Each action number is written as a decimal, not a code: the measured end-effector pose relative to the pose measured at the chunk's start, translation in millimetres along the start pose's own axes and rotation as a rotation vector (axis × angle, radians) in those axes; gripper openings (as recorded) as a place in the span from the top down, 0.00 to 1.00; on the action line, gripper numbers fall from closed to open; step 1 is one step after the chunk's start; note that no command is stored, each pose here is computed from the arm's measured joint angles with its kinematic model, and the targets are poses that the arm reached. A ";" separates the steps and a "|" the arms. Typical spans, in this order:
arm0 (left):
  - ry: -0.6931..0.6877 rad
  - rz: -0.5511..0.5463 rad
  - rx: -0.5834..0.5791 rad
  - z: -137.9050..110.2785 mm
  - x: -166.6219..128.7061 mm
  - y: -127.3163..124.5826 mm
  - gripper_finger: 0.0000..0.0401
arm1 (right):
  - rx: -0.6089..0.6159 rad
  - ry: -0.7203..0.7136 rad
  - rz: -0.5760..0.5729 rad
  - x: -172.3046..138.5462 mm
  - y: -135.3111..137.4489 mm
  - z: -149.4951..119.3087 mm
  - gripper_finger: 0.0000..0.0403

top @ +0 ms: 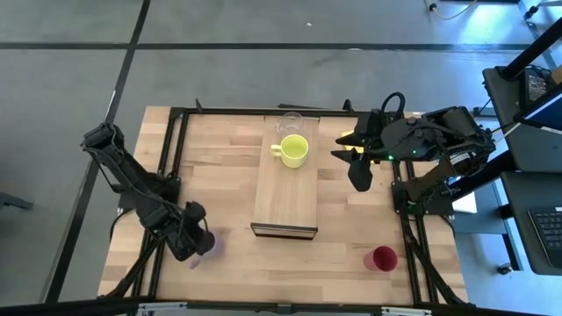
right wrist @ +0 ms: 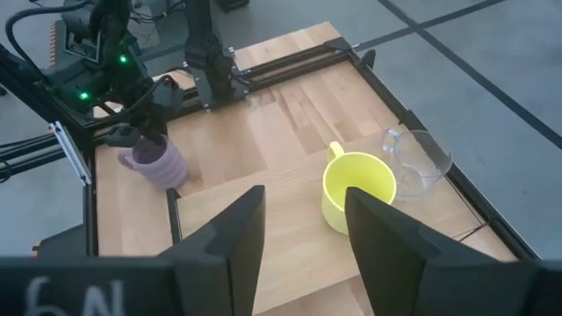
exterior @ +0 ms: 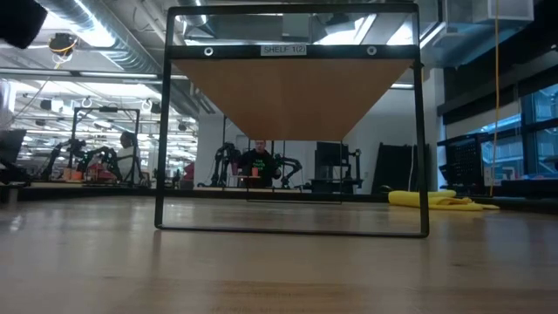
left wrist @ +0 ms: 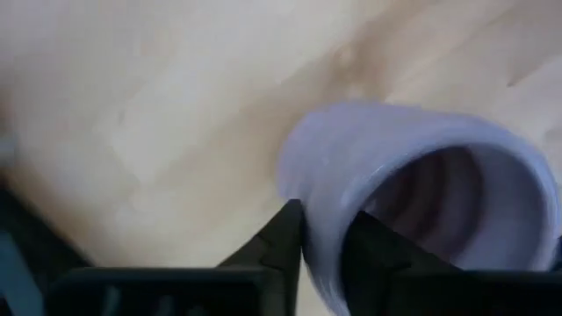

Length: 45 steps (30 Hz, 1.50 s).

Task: Stack small to large cups/mugs on shelf
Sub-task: Put the violet mug on the shelf

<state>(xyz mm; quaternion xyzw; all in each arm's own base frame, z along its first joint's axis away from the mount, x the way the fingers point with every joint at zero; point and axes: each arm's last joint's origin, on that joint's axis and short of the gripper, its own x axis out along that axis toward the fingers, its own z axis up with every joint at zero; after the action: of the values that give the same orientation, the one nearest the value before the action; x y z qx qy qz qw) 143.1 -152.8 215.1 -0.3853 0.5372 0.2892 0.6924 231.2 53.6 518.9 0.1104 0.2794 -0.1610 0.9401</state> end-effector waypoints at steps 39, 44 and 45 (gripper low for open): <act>-0.135 -0.035 0.871 123.5 -126.3 -40.7 0.94 | 0.028 -0.004 -0.085 0.1 -4.7 -2.0 0.60; -0.118 0.062 0.942 149.8 -147.4 -50.4 0.94 | 0.026 -0.004 -0.086 0.1 -4.8 -2.1 0.60; -0.121 0.069 0.953 156.0 -150.5 -54.1 0.94 | 0.026 -0.004 -0.086 0.1 -4.8 -2.1 0.60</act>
<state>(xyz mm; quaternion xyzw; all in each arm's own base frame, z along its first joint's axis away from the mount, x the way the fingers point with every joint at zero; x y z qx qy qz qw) 230.0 -48.1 392.4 0.0107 0.5810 0.0555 0.8119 228.5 49.8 516.5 0.1104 0.2800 -0.2051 0.9313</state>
